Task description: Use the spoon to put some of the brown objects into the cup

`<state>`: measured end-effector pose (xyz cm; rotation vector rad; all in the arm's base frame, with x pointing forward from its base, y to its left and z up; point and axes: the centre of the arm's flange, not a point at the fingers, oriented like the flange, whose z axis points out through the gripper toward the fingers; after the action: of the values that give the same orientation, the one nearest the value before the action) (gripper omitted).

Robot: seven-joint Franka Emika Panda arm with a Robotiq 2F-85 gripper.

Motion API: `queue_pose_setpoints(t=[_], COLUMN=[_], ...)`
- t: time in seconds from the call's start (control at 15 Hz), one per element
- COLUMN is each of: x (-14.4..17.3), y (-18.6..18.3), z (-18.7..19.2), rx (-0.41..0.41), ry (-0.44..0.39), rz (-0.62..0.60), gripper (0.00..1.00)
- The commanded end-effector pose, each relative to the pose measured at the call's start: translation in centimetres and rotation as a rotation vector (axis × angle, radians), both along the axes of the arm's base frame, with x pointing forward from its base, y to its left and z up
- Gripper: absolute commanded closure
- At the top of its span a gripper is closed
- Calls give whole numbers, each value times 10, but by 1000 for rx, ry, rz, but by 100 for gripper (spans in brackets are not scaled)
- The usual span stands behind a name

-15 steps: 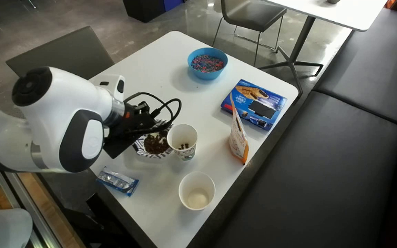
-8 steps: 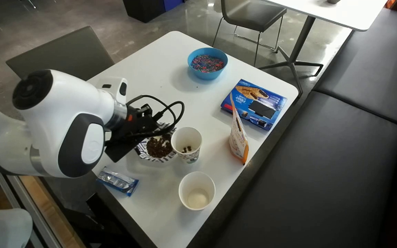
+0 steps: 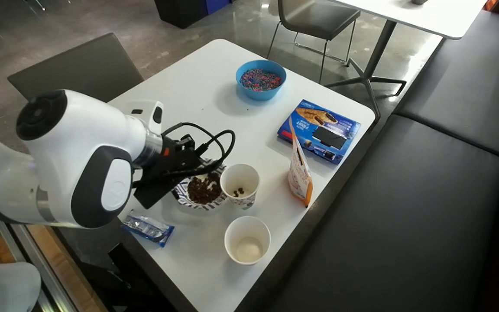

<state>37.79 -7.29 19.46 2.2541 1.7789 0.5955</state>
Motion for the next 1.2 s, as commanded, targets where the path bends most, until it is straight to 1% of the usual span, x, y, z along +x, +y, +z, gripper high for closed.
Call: queue_pose_setpoints(t=[0.0,0.47,0.73,1.13], x=[-20,-2,7,18], y=[15,45,70,102], z=[-8,-5,-1,8], rx=[-36,-11,18,45], ry=[7,-26,-41,-77], rz=[18,97,161,212], gripper=[97,97,97,97])
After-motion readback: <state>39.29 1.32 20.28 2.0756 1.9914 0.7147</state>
